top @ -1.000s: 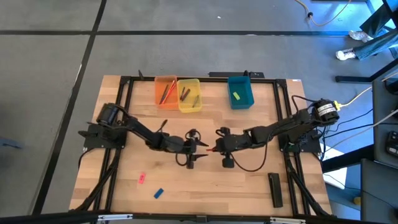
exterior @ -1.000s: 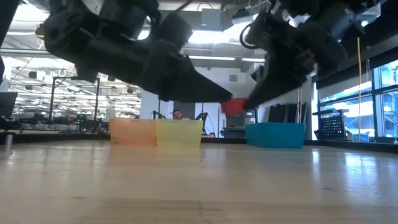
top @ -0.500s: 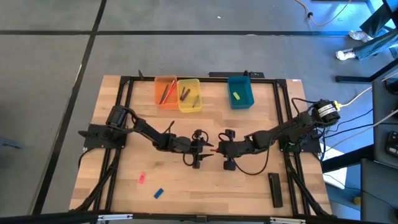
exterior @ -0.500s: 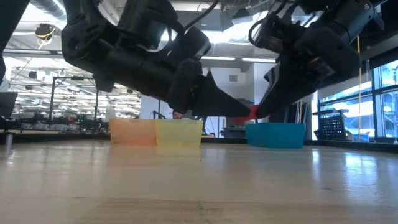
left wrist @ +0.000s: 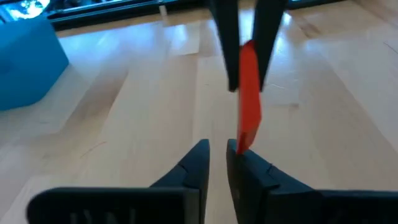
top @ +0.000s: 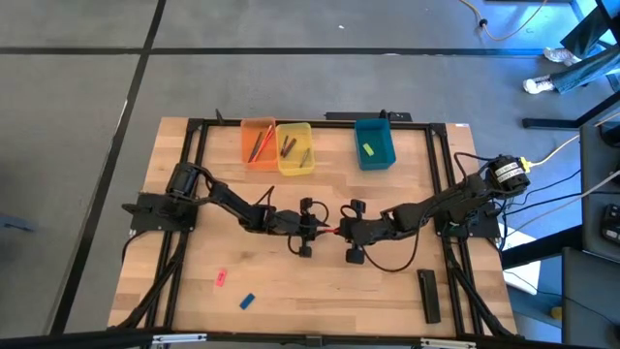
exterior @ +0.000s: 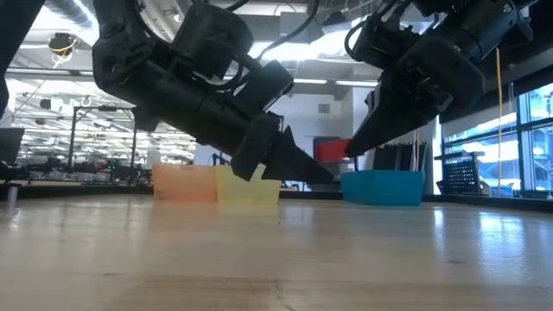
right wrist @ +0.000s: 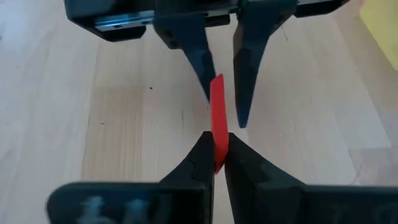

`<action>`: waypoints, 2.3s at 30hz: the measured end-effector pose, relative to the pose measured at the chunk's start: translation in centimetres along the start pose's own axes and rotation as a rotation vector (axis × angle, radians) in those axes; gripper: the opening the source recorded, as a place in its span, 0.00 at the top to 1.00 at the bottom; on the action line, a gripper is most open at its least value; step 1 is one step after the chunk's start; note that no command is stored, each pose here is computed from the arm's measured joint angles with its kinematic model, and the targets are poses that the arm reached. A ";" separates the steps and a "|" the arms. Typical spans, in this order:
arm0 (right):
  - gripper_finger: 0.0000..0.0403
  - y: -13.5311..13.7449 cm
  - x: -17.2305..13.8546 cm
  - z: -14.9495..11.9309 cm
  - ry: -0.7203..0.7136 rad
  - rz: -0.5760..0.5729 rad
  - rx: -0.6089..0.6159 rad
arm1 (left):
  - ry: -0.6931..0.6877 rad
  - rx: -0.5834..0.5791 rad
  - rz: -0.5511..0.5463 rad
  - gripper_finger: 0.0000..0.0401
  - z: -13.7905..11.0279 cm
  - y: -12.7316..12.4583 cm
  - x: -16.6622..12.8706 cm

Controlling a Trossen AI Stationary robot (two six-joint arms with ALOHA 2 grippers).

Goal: Sort crayons/erasers/pens/pencils in bins
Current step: Put the red eraser into the blue bin

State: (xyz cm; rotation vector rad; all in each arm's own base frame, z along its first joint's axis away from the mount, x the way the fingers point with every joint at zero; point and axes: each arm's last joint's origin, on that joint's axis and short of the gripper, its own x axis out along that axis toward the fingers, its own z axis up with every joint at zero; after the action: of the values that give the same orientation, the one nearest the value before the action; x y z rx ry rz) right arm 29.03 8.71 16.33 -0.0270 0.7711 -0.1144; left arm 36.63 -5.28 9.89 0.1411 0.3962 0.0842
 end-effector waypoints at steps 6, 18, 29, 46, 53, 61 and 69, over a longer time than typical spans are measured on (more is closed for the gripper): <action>0.94 -0.3 0.1 -0.4 0.002 -0.034 0.002 | -0.009 -0.004 0.006 0.85 0.1 0.2 0.0; 0.94 -1.4 0.6 -1.6 0.014 -0.085 0.066 | -0.018 -0.011 -0.008 0.62 0.2 0.2 0.0; 0.94 -1.3 0.7 -1.7 -0.017 -0.069 0.054 | -0.082 -0.028 -0.012 0.71 0.8 0.2 0.0; 0.84 -1.3 0.6 -0.9 -0.033 -0.061 0.060 | -0.052 -0.083 0.038 0.97 1.6 2.1 -0.3; 0.68 -1.3 -1.2 -1.2 0.077 -0.087 0.139 | 0.055 -0.107 0.168 0.99 5.4 6.5 0.2; 0.62 2.1 -2.8 -2.0 0.105 0.098 0.062 | 0.157 -0.147 0.271 0.99 9.9 13.2 2.0; 0.62 3.3 -3.4 -2.3 0.034 0.027 -0.017 | 0.002 -0.257 0.147 0.99 13.9 18.8 3.4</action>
State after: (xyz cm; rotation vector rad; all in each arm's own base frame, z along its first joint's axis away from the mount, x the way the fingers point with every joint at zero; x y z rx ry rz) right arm 25.34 12.37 16.85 -0.0314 0.8063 -0.0831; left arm 44.17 11.97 24.15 -0.0839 0.3734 0.2789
